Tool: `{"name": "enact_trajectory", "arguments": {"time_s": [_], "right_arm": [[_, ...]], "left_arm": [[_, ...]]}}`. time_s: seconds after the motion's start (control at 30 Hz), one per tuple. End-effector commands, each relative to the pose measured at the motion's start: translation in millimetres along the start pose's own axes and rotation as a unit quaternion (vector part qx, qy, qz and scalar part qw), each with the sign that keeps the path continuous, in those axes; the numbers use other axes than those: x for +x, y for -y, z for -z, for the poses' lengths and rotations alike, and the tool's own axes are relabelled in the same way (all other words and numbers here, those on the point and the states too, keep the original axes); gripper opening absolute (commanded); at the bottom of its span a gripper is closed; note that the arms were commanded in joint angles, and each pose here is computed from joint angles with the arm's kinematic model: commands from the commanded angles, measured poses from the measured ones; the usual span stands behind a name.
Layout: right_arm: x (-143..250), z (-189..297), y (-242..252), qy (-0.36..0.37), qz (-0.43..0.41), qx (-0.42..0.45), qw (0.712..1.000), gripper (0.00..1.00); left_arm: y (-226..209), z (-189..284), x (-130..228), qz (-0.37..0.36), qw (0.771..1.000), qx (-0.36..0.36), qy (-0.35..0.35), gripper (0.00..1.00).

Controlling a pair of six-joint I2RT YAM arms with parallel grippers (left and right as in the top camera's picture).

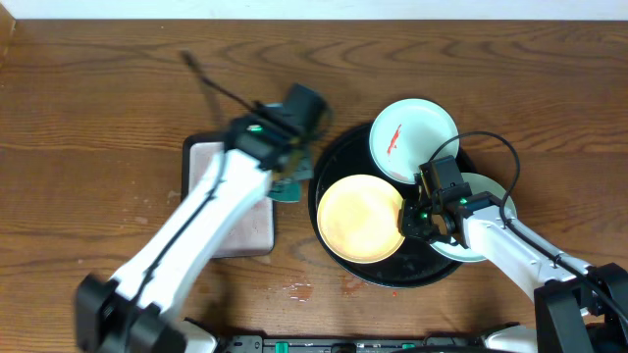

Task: Clean dirty plates on tray and stack at the side
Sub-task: 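Return the sponge to the soapy tray with the left gripper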

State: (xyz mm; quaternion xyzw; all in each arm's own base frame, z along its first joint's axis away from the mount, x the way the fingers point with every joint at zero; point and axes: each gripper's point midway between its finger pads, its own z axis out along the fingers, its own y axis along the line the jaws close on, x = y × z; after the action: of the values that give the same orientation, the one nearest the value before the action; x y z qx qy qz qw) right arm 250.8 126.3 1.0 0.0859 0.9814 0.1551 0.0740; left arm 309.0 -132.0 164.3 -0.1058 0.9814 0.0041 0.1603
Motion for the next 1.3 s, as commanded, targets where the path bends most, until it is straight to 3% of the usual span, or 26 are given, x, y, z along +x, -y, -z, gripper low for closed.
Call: {"name": "enact_trajectory", "arguments": {"time_s": [0.0, 0.17, 0.37, 0.57, 0.7, 0.8, 0.97, 1.1, 1.17, 1.27], "right_arm": [[-5, -3, 17, 0.017, 0.006, 0.041, 0.999, 0.01], [-20, 6, 6, 0.037, 0.025, 0.031, 0.998, 0.01], [-60, 63, -7, 0.101, 0.070, 0.072, 0.990, 0.01], [-85, 107, 6, 0.157, 0.069, 0.157, 0.973, 0.01], [-89, 114, 2, 0.177, 0.115, 0.196, 0.958, 0.01], [-91, 124, -2, 0.203, 0.171, 0.258, 0.929, 0.01], [-89, 151, -21, 0.273, 0.241, 0.362, 0.859, 0.01], [-82, 164, -47, 0.319, 0.279, 0.386, 0.820, 0.01], [-77, 168, -60, 0.329, 0.305, 0.391, 0.804, 0.01], [-71, 175, -76, 0.341, 0.339, 0.396, 0.782, 0.01]], "left_arm": [[-41, 6, -16, 0.039, 0.999, -0.032, 0.010, 0.08], [-79, -18, -9, 0.052, 0.997, -0.029, -0.046, 0.08], [-93, -53, 17, 0.052, 0.993, 0.010, -0.102, 0.17], [-91, -48, 12, 0.044, 0.995, 0.023, -0.088, 0.47], [-84, -26, 1, 0.046, 0.996, 0.052, -0.054, 0.54], [-82, -5, -4, 0.047, 0.996, 0.071, -0.020, 0.61], [-84, 32, -8, 0.047, 0.994, 0.095, 0.040, 0.68], [-87, 53, -5, 0.047, 0.991, 0.107, 0.070, 0.68], [-88, 60, -4, 0.047, 0.990, 0.111, 0.079, 0.80], [-88, 62, -4, 0.047, 0.989, 0.112, 0.084, 0.82]]}}
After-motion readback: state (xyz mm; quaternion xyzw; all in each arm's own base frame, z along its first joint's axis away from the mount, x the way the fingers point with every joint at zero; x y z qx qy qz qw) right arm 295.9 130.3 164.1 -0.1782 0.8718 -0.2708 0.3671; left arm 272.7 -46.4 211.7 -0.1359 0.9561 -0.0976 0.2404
